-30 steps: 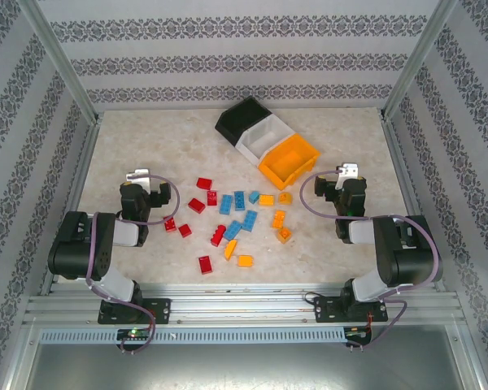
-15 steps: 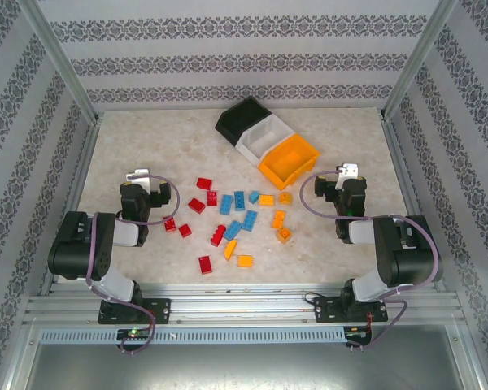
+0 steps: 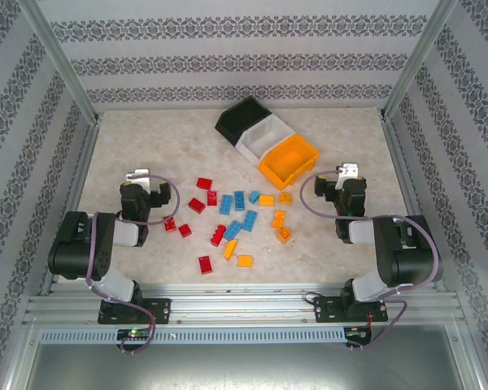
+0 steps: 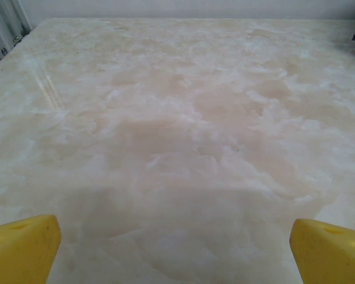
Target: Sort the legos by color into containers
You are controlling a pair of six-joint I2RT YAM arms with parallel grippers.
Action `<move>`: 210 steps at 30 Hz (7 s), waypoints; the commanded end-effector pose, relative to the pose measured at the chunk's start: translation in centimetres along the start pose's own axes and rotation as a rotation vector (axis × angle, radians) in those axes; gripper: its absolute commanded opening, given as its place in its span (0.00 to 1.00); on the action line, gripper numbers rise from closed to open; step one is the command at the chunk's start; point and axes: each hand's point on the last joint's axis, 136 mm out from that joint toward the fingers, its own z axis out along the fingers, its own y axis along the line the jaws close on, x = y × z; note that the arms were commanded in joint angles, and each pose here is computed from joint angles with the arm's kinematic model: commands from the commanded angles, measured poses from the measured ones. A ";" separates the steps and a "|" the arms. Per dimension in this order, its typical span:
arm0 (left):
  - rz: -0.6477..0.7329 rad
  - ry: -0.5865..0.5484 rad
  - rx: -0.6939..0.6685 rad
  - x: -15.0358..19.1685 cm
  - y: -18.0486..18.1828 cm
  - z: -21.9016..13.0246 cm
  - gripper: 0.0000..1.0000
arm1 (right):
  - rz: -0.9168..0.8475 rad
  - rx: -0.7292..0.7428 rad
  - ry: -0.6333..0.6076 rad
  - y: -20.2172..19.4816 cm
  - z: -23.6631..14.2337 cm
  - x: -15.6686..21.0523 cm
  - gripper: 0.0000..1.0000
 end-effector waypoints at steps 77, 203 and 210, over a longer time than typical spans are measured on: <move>-0.325 0.862 0.385 4.7 -15.8 -17.6 1.00 | 0.336 -0.121 1.031 10.4 -18.6 7.2 0.91; -0.274 0.842 0.491 0.9 -19.9 -12.5 1.00 | 0.288 -0.200 1.075 15.8 -15.1 1.7 0.78; -0.323 0.889 0.458 2.6 -19.1 -13.5 1.00 | 0.233 -0.214 1.125 18.8 -16.0 5.3 0.79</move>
